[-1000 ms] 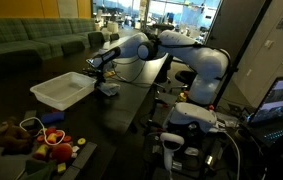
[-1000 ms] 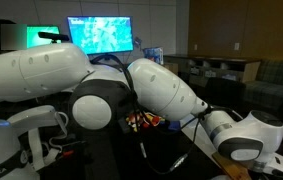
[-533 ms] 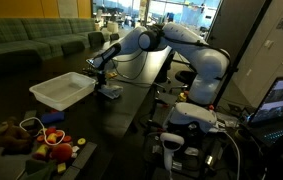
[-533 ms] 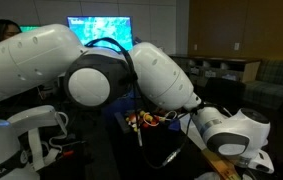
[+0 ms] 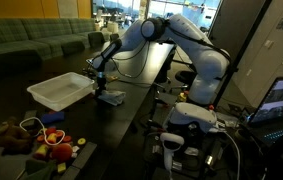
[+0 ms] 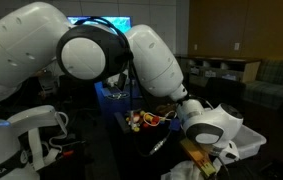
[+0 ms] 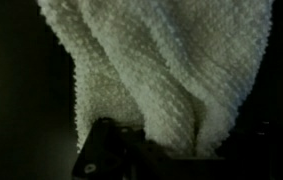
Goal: Use the towel to push all the objects to the left
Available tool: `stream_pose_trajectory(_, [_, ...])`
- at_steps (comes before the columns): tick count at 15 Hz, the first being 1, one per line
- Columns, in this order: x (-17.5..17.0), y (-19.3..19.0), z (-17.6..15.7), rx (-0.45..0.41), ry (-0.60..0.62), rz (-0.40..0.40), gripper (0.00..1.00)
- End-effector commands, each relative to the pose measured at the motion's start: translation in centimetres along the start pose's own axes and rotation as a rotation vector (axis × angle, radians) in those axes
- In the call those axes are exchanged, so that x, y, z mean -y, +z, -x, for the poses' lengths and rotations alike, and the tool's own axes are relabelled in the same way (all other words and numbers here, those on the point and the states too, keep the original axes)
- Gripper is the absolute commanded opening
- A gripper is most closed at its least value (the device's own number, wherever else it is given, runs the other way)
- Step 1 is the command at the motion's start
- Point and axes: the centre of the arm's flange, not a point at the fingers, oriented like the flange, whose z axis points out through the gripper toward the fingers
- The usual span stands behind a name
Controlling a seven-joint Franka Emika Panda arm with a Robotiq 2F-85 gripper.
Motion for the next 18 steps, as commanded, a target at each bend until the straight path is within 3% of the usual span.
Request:
stream_pose_trajectory(1, [4.6, 1.9, 4.5, 0.064, -0.092, -0.099, 0.03])
stream_pose_trajectory(6, [9.1, 3.2, 5.4, 0.069, -0.133, -0.121, 0.03])
stream_pose_trajectory(11, [13.8, 5.0, 3.7, -0.007, -0.117, -0.086, 0.03])
stream_pose_trajectory(15, [15.4, 5.8, 3.6, -0.010, -0.089, -0.063, 0.03])
stream_pose_trajectory(18, [14.6, 5.4, 4.8, 0.011, -0.065, -0.060, 0.03])
